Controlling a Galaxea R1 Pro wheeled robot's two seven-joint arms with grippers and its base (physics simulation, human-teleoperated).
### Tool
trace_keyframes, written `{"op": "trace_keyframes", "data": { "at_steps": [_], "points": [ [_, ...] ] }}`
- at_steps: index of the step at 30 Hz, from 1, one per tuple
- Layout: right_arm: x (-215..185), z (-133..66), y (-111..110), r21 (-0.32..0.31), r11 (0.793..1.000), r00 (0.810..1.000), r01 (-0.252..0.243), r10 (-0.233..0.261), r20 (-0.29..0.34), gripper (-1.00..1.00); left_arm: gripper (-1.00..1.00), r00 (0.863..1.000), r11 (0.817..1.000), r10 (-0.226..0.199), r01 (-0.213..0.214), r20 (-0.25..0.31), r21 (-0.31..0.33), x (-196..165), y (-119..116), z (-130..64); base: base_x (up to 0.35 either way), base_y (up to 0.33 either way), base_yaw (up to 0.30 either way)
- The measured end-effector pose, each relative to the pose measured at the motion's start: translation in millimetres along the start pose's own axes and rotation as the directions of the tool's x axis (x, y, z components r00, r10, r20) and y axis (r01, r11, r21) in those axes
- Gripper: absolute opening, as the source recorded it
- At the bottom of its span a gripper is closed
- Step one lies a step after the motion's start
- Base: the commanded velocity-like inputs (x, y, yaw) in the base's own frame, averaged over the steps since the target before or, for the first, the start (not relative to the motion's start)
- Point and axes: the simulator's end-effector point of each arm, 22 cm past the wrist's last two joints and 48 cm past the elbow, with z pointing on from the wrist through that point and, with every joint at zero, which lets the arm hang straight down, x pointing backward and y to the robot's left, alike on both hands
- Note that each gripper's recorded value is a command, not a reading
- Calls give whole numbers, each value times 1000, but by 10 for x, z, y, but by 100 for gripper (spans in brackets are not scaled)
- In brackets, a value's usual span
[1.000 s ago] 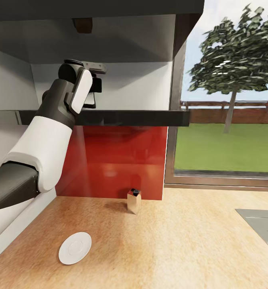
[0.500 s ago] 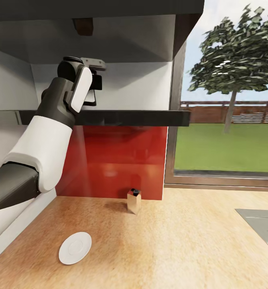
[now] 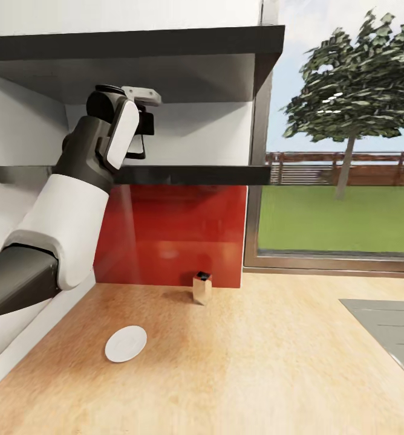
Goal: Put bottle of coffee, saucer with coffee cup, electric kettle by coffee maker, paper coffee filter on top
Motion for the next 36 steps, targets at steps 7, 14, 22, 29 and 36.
{"op": "trace_keyframes", "data": {
  "at_steps": [7,14,22,29,36],
  "points": [
    [0,0,0,0,1000,1000,0,0,0,100,-100,1000,1000,0,0,0,1,1,-2,0,-338,0,0],
    [0,0,-1,0,1000,1000,-1,1,0,100,-100,1000,1000,-1,1,-1,1,2,-2,1,-338,0,0],
    [-1,0,-2,0,1000,1000,-1,1,0,100,-100,1000,1000,-2,2,0,2,0,-1,0,-329,0,0],
    [7,-5,-15,4,1000,1000,-2,2,-2,100,-100,1000,1000,-2,2,2,0,-10,5,-11,-90,0,0],
    [0,-5,-25,8,1000,1000,-9,9,1,100,-100,1000,1000,-19,19,19,1,-86,46,-50,-6,0,0]
  ]
}}
